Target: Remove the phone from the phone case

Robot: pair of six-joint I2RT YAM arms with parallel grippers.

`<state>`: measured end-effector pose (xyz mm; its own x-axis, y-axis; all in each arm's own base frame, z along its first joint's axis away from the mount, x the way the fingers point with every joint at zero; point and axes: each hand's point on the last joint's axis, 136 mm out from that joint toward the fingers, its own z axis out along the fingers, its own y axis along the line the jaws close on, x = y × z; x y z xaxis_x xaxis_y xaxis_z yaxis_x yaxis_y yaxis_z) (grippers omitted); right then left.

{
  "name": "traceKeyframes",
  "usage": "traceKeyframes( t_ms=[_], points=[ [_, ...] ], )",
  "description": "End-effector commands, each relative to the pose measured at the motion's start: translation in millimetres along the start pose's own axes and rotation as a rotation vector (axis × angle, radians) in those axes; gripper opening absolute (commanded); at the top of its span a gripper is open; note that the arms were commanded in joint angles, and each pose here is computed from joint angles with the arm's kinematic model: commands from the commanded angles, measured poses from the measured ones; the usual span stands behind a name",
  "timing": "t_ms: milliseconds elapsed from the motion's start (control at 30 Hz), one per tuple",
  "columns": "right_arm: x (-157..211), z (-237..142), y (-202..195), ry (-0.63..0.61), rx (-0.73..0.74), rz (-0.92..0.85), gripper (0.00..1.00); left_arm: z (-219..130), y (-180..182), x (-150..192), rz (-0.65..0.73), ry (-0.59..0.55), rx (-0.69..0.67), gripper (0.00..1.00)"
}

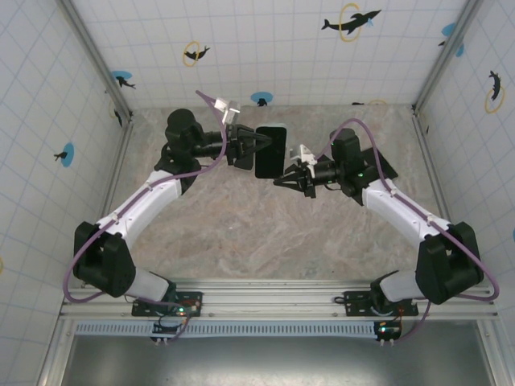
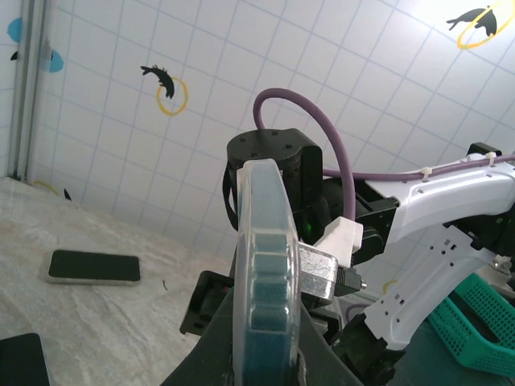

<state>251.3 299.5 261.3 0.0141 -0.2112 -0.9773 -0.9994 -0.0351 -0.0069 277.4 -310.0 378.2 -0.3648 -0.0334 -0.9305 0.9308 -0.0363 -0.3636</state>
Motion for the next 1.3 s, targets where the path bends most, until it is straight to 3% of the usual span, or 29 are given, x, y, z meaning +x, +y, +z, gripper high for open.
traceKeyframes(
  t_ms=[0,500,833,1067,1267],
  points=[
    [-33.0,-2.9,-23.5,-0.046,0.091,-0.133,0.1,5.9,-20.8,1.5,-0.028,0.01,0.053,0.0],
    [-54.4,-38.2,-98.3,-0.032,0.511,-0.264,0.07,19.1,-47.2,26.7,-0.178,0.028,0.101,0.0],
    [-63.8,-38.7,-101.8,-0.078,0.469,-0.238,0.07,24.1,-53.5,30.1,-0.182,0.073,0.16,0.0],
    [-46.1,-42.2,-83.4,-0.095,0.395,-0.14,0.11,15.4,-24.1,4.2,-0.093,-0.048,0.002,0.0],
    [-9.6,-39.1,-38.8,-0.033,0.264,-0.048,0.35,10.0,-20.6,-21.3,0.082,-0.087,-0.046,0.0]
  ],
)
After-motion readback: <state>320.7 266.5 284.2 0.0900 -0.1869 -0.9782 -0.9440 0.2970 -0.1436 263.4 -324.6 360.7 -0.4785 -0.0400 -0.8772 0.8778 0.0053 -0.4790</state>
